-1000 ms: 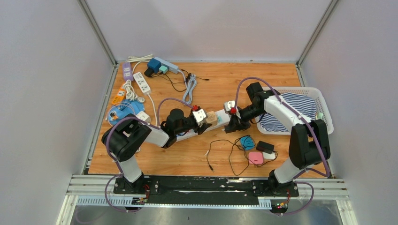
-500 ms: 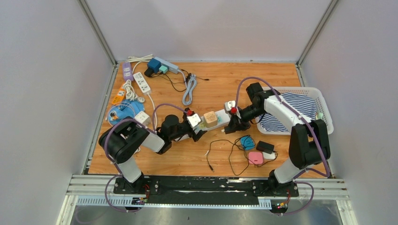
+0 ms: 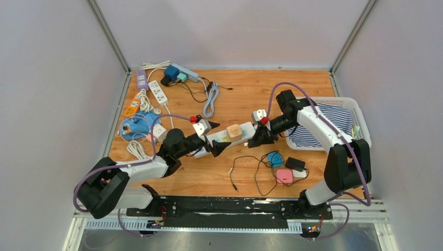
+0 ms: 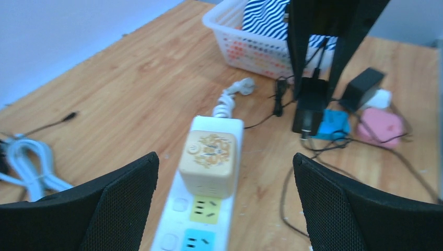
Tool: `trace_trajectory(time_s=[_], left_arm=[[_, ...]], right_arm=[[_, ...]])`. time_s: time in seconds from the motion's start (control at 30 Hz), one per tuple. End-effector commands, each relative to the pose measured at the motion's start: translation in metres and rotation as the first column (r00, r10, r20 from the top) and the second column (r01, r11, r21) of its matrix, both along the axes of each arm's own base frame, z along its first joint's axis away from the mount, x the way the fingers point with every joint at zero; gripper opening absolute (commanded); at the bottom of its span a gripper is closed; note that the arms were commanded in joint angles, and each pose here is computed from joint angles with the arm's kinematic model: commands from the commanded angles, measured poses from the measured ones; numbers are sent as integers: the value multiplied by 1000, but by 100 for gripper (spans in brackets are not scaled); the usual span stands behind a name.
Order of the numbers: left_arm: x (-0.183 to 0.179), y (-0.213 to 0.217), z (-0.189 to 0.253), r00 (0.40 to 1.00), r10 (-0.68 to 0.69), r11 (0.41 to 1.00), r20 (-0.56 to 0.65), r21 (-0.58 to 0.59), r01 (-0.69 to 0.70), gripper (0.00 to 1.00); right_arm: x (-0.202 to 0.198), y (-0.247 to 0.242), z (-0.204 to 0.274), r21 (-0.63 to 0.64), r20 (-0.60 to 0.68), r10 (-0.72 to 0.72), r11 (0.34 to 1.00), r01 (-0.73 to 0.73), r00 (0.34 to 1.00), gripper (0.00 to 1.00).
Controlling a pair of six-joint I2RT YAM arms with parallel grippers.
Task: Pull the plug off the socket
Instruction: Remove the plug from the socket, then place the plug at the center of the board.
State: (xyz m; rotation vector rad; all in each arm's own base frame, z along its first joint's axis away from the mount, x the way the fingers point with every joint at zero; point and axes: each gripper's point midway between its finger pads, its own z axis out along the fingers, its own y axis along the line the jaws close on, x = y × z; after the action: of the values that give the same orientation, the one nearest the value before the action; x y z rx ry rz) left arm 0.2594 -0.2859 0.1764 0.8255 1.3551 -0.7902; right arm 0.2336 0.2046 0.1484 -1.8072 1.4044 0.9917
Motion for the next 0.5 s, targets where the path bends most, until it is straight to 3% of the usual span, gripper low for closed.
trace_trajectory(time_s=[0.0, 0.13, 0.27, 0.37, 0.47], left_arm=[[-36, -1, -2, 965, -108, 989, -239, -125, 80, 100], [-46, 3, 12, 928, -126, 971, -350, -236, 43, 100], [-53, -3, 20, 846, -188, 943, -499, -332, 14, 100], [-50, -8, 17, 775, -212, 931, -596, -365, -26, 100], [-45, -12, 14, 746, -203, 924, -634, -377, -69, 100]], right_arm=[[-12, 8, 32, 109, 30, 34, 993, -37, 999, 0], [-17, 11, 41, 143, 46, 43, 989, -49, 998, 0], [-21, 13, 49, 174, 55, 48, 983, -57, 997, 0], [-25, 15, 53, 196, 61, 55, 978, -66, 997, 0], [-28, 16, 56, 212, 64, 61, 975, -74, 996, 0]])
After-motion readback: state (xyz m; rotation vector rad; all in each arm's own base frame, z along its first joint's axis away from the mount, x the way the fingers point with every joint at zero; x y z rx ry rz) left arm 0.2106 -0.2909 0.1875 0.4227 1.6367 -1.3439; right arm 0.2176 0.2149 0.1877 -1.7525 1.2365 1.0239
